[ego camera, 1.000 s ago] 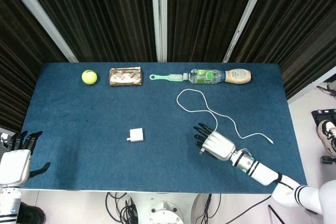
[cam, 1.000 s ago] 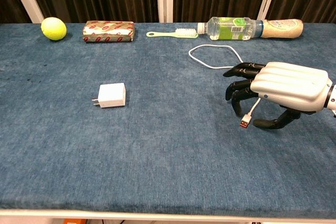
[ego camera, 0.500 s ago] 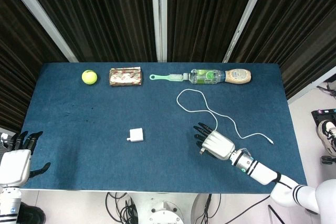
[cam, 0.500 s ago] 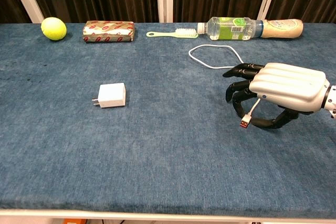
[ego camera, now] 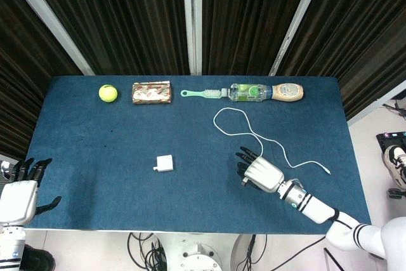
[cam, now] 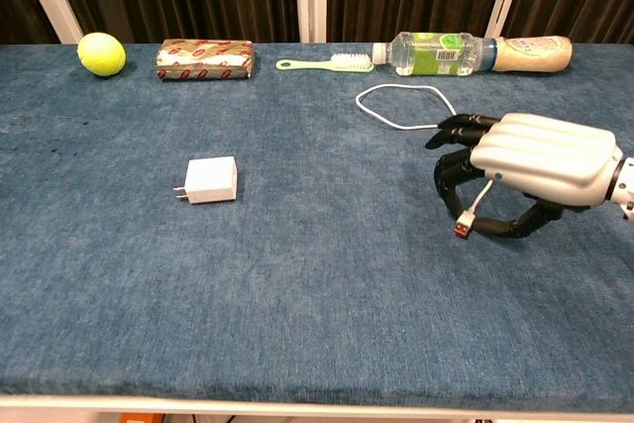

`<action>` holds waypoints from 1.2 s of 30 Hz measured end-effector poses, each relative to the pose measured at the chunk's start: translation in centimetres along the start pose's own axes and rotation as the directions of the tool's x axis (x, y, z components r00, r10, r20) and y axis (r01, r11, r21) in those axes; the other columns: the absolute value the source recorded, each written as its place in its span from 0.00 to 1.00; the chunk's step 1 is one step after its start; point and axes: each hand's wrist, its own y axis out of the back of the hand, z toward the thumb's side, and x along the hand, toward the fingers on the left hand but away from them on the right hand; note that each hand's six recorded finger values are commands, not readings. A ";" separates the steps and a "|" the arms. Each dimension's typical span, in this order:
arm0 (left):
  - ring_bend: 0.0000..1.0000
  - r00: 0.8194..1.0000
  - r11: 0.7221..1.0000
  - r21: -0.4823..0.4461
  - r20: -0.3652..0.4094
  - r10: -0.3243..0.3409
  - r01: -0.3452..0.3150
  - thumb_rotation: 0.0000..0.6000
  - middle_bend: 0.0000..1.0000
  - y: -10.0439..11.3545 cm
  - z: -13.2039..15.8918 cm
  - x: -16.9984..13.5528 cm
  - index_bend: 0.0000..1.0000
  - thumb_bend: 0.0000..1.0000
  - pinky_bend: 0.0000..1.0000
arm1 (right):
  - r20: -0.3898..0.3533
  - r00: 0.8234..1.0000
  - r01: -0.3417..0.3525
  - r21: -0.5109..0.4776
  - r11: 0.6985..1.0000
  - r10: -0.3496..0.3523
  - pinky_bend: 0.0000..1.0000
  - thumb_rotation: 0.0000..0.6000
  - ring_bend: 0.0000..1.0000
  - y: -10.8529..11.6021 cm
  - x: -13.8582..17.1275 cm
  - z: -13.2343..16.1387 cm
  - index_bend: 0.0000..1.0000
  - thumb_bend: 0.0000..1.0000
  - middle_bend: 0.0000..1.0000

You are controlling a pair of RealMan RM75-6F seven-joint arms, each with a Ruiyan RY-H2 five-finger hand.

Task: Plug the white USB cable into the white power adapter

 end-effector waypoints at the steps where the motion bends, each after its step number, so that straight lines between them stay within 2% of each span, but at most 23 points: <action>1: 0.04 1.000 1.000 0.001 0.004 -0.001 0.001 1.00 0.14 0.0 0.1 0.1 0.12 0.15 0.00 | 0.008 1.000 0.005 -0.005 1.000 -0.005 0.00 1.00 0.15 0.2 0.0 -0.2 0.57 0.37 0.39; 8: 0.04 0.998 1.000 0.017 0.065 -0.015 0.013 1.00 0.14 0.0 1.6 1.4 0.12 0.14 0.00 | 0.065 0.998 0.028 -0.047 0.999 -0.025 0.04 1.00 0.21 1.1 0.5 -1.3 0.58 0.37 0.47; 11: 0.04 0.992 0.999 0.034 0.119 -0.035 0.031 1.00 0.14 -0.1 2.9 2.4 0.12 0.14 0.00 | 0.093 0.995 0.035 -0.061 0.998 -0.030 0.04 1.00 0.23 1.5 0.8 -1.8 0.58 0.37 0.48; 14: 0.04 0.979 0.996 0.060 0.191 -0.070 0.060 1.00 0.14 -0.5 4.7 3.7 0.12 0.14 0.00 | 0.120 0.992 0.043 -0.071 0.997 -0.034 0.04 1.00 0.23 1.8 1.3 -2.3 0.58 0.37 0.48; 17: 0.04 0.955 0.991 0.091 0.272 -0.120 0.098 1.00 0.14 -1.1 7.1 5.2 0.12 0.14 0.00 | 0.144 0.989 0.055 -0.074 0.996 -0.044 0.04 1.00 0.23 2.3 1.7 -2.8 0.58 0.37 0.48; 20: 0.04 0.919 0.982 0.122 0.354 -0.176 0.141 1.00 0.14 -1.9 9.9 6.7 0.12 0.14 0.00 | 0.165 0.984 0.074 -0.075 0.994 -0.061 0.04 1.00 0.23 2.9 1.8 -3.3 0.59 0.37 0.48; 24: 0.04 0.853 0.965 0.174 0.455 -0.255 0.196 1.00 0.15 -3.4 14.5 9.1 0.13 0.14 0.00 | 0.191 0.977 0.112 -0.068 0.991 -0.097 0.04 1.00 0.23 4.4 1.8 -4.1 0.59 0.37 0.48; 27: 0.06 0.816 0.955 0.185 0.498 -0.296 0.233 1.00 0.16 -4.6 17.9 10.6 0.15 0.14 0.00 | 0.208 0.970 0.141 -0.050 0.989 -0.128 0.04 1.00 0.23 5.9 1.9 -4.9 0.59 0.37 0.48; 31: 0.08 0.792 0.944 0.174 0.513 -0.331 0.282 1.00 0.17 -6.2 21.0 12.0 0.17 0.15 0.01 | 0.235 0.958 0.177 -0.032 0.984 -0.165 0.04 1.00 0.23 7.8 2.3 -5.8 0.59 0.38 0.48; 36: 0.11 0.790 0.931 0.182 0.491 -0.366 0.318 1.00 0.21 -8.0 23.3 13.2 0.19 0.15 0.05 | 0.262 0.947 0.196 -0.020 0.980 -0.184 0.04 1.00 0.23 8.8 3.1 -6.7 0.59 0.38 0.48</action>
